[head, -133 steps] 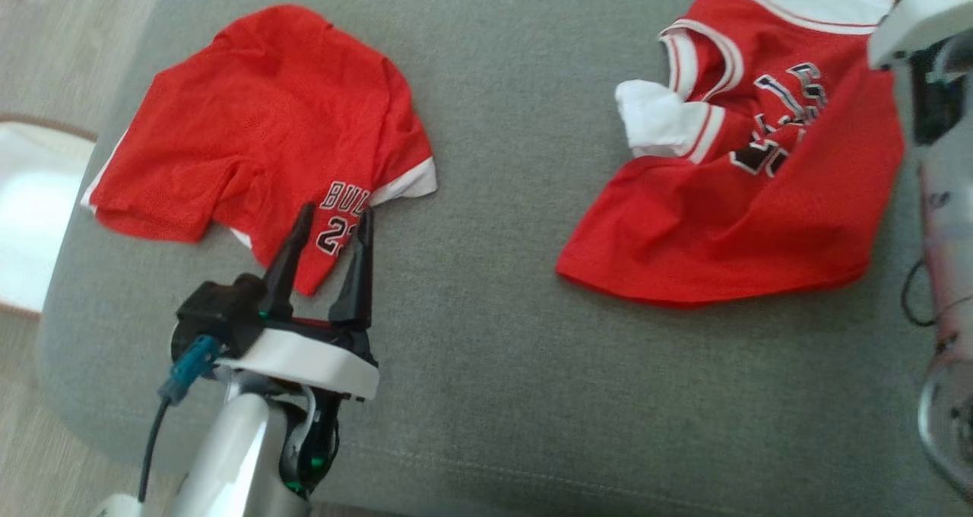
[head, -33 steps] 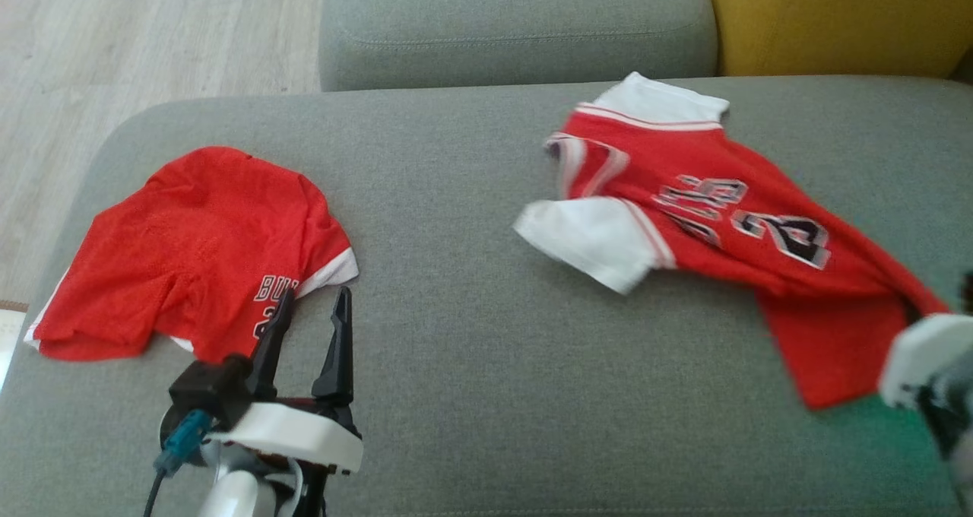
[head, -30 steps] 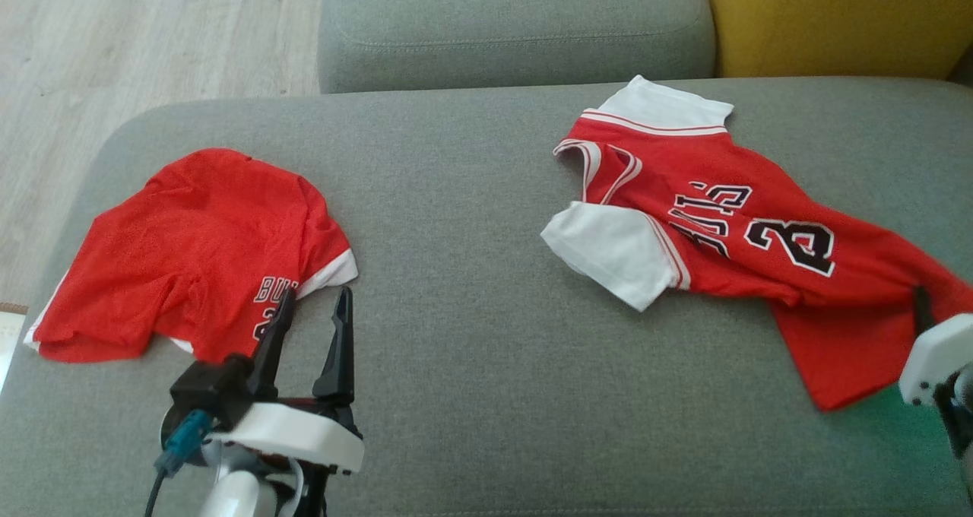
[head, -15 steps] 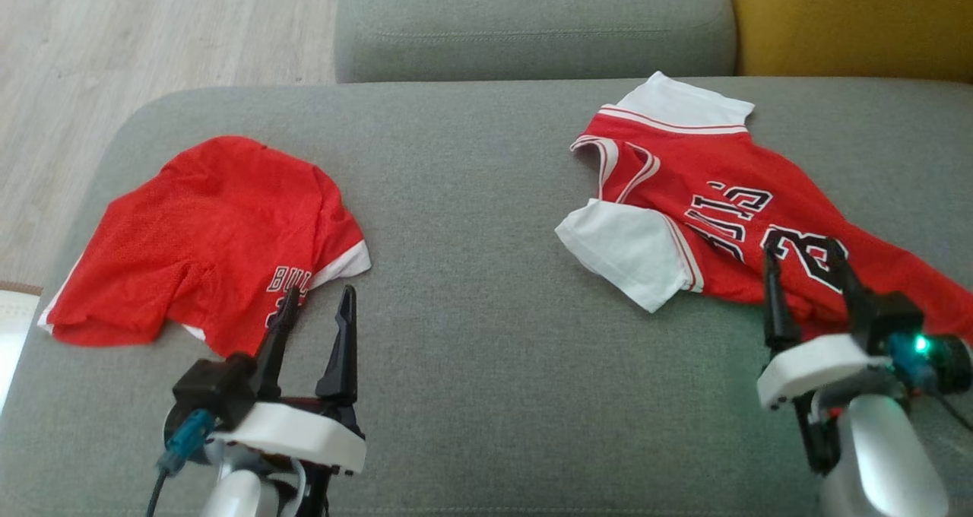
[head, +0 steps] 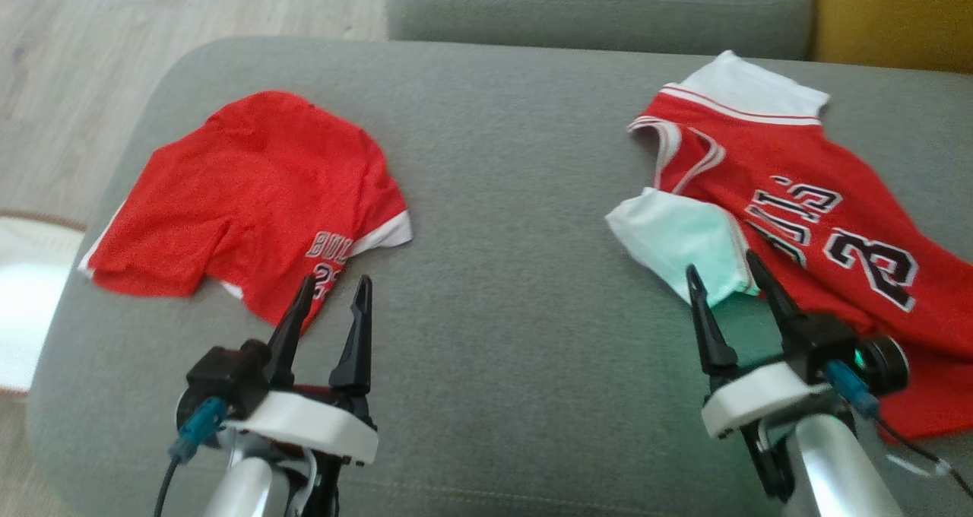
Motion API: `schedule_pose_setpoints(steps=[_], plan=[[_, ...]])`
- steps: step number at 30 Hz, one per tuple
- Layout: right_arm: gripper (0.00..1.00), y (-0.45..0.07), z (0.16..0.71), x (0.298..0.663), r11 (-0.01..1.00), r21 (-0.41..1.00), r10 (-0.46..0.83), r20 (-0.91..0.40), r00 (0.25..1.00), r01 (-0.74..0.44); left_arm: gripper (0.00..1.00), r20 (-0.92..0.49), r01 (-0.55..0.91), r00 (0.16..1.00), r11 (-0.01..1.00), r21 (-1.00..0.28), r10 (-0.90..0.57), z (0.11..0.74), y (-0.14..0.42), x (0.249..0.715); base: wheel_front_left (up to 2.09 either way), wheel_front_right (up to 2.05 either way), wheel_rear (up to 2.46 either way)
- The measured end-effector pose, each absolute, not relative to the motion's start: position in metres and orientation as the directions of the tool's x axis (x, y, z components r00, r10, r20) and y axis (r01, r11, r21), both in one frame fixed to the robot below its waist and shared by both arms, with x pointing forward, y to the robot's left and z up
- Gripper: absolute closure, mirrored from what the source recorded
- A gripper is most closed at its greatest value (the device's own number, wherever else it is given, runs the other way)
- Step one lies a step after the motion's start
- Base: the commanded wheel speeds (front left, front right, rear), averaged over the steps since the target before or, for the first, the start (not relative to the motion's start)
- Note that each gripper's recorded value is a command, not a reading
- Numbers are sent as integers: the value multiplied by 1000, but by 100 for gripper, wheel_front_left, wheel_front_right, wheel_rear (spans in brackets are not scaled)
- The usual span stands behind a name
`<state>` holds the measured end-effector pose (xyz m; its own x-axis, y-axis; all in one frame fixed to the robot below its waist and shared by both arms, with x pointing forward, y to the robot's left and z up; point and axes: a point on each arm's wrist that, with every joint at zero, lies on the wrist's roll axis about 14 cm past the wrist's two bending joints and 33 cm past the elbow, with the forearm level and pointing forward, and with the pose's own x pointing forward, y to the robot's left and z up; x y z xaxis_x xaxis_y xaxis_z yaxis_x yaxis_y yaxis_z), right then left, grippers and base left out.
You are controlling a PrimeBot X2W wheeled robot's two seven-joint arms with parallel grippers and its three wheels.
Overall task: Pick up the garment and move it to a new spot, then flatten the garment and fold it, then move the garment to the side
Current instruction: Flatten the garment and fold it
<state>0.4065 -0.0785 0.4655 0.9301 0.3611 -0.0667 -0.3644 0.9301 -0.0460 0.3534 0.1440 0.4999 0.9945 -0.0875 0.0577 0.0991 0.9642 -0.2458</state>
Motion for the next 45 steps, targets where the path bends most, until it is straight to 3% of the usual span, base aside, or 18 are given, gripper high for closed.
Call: schedule_pose_setpoints(steps=[10, 21, 23, 29, 34, 40, 45], plan=[[0, -39, 446, 444, 845, -224, 456, -174, 873, -486, 0, 29, 22, 999, 970, -244, -15, 493, 166, 348, 0, 0, 0], [0, -30, 403, 478, 774, -335, 442, -320, 838, -537, 0, -11, -62, 998, 968, -242, 61, 483, 188, 346, 0, 0, 0], [100, -32, 400, 484, 776, -344, 430, -325, 842, -529, 0, -20, -75, 997, 968, -239, 72, 481, 191, 345, 0, 0, 0], [100, -31, 410, 493, 797, -319, 436, -281, 855, -512, 0, -20, -71, 997, 968, -240, 68, 481, 190, 346, 0, 0, 0], [100, 6, 440, 486, 792, -218, 540, -184, 821, -570, 0, -5, -44, 999, 969, -243, 44, 485, 183, 349, 0, 0, 0], [100, 66, 481, 449, 687, -164, 711, -53, 701, -708, 0, 12, -7, 1000, 970, -244, 11, 489, 174, 354, 0, 0, 0], [100, 101, 487, 409, 575, -130, 811, -38, 584, -808, 0, 24, 16, 1000, 969, -247, -11, 492, 167, 357, 0, 0, 0]])
